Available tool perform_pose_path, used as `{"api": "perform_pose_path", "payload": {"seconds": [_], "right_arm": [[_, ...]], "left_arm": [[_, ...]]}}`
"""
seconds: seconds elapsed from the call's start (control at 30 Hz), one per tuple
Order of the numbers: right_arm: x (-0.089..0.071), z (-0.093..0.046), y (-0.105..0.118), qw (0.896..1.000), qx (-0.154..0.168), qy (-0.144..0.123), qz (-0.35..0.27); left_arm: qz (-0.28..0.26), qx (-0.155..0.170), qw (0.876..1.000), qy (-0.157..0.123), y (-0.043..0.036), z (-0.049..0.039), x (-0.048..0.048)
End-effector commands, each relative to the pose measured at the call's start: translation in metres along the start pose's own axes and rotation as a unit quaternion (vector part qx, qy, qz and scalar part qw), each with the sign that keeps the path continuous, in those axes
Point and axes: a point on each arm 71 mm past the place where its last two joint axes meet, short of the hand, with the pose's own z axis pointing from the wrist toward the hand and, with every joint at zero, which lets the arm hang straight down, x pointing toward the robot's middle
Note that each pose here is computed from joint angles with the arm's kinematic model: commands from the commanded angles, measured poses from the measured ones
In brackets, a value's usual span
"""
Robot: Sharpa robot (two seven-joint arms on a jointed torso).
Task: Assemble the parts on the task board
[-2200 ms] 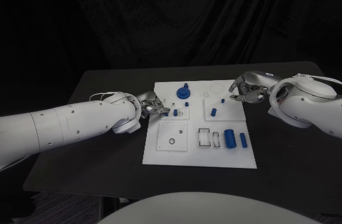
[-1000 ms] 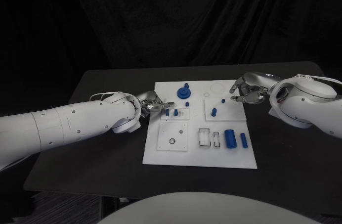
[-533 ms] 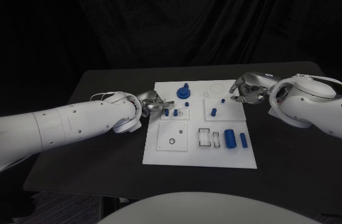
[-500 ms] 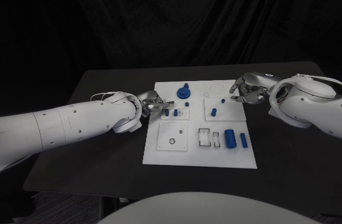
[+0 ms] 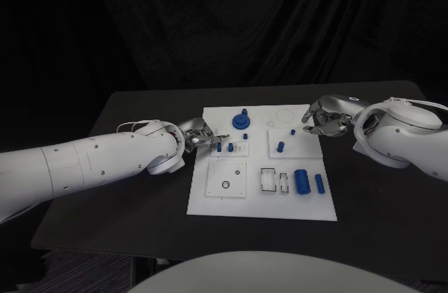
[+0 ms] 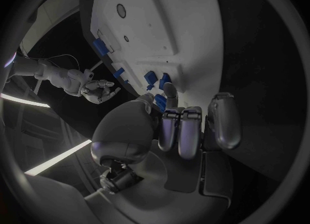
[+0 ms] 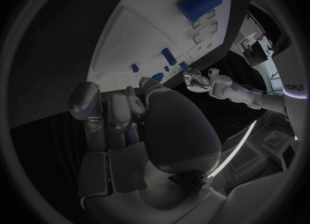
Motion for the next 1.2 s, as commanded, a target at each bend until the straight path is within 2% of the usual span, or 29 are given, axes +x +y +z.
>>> {"api": "perform_pose_path", "payload": {"seconds": [0.03, 0.13, 0.23, 0.4, 0.5, 0.63, 0.7, 0.83, 1.0, 1.2], "right_arm": [[0.002, -0.001, -0.002, 1.0, 0.011, 0.006, -0.001], [0.002, -0.001, -0.002, 1.0, 0.012, 0.007, -0.002], [0.002, -0.001, -0.002, 1.0, 0.013, 0.007, -0.002], [0.002, 0.0, -0.002, 1.0, 0.015, 0.009, -0.002], [0.002, 0.0, -0.001, 1.0, 0.016, 0.009, -0.003], [0.002, 0.002, 0.0, 1.0, 0.016, 0.01, -0.003], [0.002, 0.002, 0.0, 1.0, 0.016, 0.011, -0.003], [0.003, 0.003, 0.001, 1.0, 0.015, 0.012, -0.004], [0.003, 0.004, 0.001, 1.0, 0.015, 0.014, -0.005], [0.003, 0.004, 0.002, 1.0, 0.014, 0.015, -0.005]], "left_arm": [[0.021, -0.012, 1.0, -0.013, -0.002, -0.0018, -0.0037], [0.038, -0.018, 0.999, -0.005, -0.006, -0.0025, -0.0098], [0.062, -0.016, 0.998, 0.013, -0.0148, -0.0017, -0.0217], [0.088, -0.003, 0.995, 0.042, -0.0267, -0.0002, -0.0353], [0.105, 0.004, 0.993, 0.061, -0.035, 0.0017, -0.0459], [0.123, 0.005, 0.989, 0.086, -0.0419, 0.0061, -0.0555], [0.126, -0.001, 0.987, 0.099, -0.0434, 0.0084, -0.0574], [0.101, -0.044, 0.984, 0.143, -0.0431, 0.0134, -0.058], [0.092, -0.102, 0.974, 0.181, -0.0415, 0.0182, -0.0564], [0.094, -0.133, 0.967, 0.194, -0.0417, 0.0227, -0.0564]]}}
